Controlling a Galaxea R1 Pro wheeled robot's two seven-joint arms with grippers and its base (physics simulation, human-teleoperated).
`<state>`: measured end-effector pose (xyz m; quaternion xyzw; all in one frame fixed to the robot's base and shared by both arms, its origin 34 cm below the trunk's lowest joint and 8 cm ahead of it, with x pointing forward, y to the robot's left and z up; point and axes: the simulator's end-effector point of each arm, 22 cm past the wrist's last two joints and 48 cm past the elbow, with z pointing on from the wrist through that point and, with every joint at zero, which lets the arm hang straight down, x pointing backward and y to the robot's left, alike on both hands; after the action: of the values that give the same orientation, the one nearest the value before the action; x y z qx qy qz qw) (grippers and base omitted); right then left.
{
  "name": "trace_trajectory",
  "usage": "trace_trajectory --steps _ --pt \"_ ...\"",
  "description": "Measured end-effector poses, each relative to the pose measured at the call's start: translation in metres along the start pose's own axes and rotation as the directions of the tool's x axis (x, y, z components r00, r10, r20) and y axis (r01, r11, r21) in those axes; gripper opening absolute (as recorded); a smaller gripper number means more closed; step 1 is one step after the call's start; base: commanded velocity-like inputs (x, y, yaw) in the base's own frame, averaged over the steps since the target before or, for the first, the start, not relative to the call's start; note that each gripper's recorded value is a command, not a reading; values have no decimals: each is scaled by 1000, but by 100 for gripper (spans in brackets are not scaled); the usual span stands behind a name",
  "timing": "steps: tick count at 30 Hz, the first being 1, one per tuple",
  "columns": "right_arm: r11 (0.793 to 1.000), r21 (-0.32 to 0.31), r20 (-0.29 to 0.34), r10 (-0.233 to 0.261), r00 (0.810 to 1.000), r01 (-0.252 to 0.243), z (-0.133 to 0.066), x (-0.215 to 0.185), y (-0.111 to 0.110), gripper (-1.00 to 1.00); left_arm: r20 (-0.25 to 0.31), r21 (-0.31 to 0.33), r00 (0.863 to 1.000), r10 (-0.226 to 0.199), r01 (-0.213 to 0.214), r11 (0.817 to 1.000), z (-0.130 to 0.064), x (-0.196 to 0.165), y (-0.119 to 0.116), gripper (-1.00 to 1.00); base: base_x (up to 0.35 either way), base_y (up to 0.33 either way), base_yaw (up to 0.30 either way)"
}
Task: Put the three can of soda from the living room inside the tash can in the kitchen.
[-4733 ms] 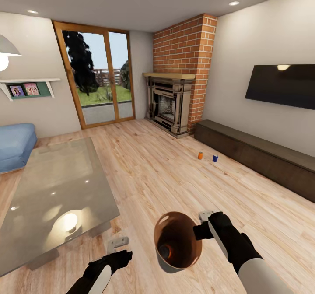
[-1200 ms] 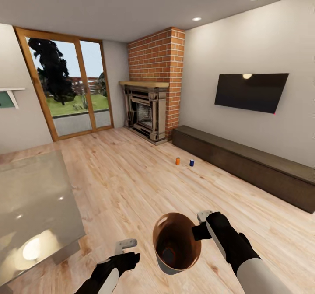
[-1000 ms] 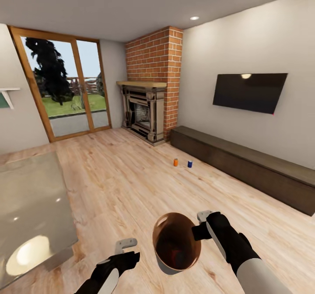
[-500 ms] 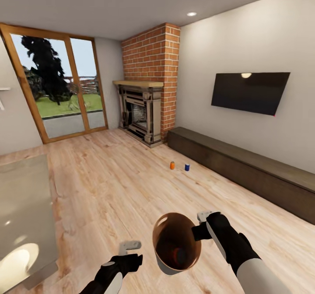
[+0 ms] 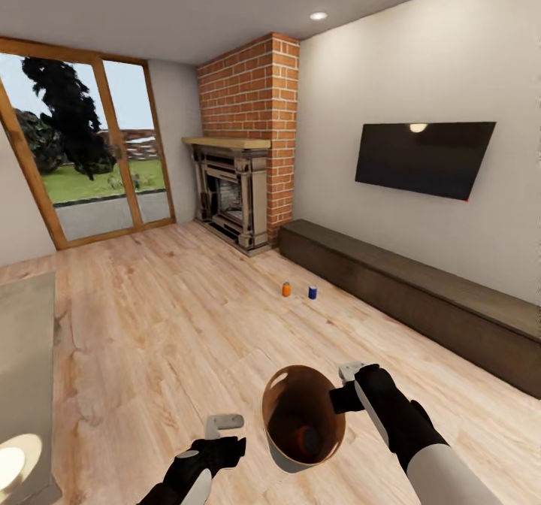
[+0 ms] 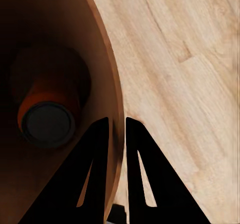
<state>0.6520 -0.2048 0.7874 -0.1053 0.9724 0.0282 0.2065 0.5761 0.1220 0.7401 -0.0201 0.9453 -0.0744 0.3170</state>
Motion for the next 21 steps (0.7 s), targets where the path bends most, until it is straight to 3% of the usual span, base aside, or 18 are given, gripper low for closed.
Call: trace_trajectory --steps 21 --pt "1000 3 -13 -4 1000 4 6 4 0 -100 -12 -1 1000 -1 1 1000 3 6 1 100 282 -238 -67"
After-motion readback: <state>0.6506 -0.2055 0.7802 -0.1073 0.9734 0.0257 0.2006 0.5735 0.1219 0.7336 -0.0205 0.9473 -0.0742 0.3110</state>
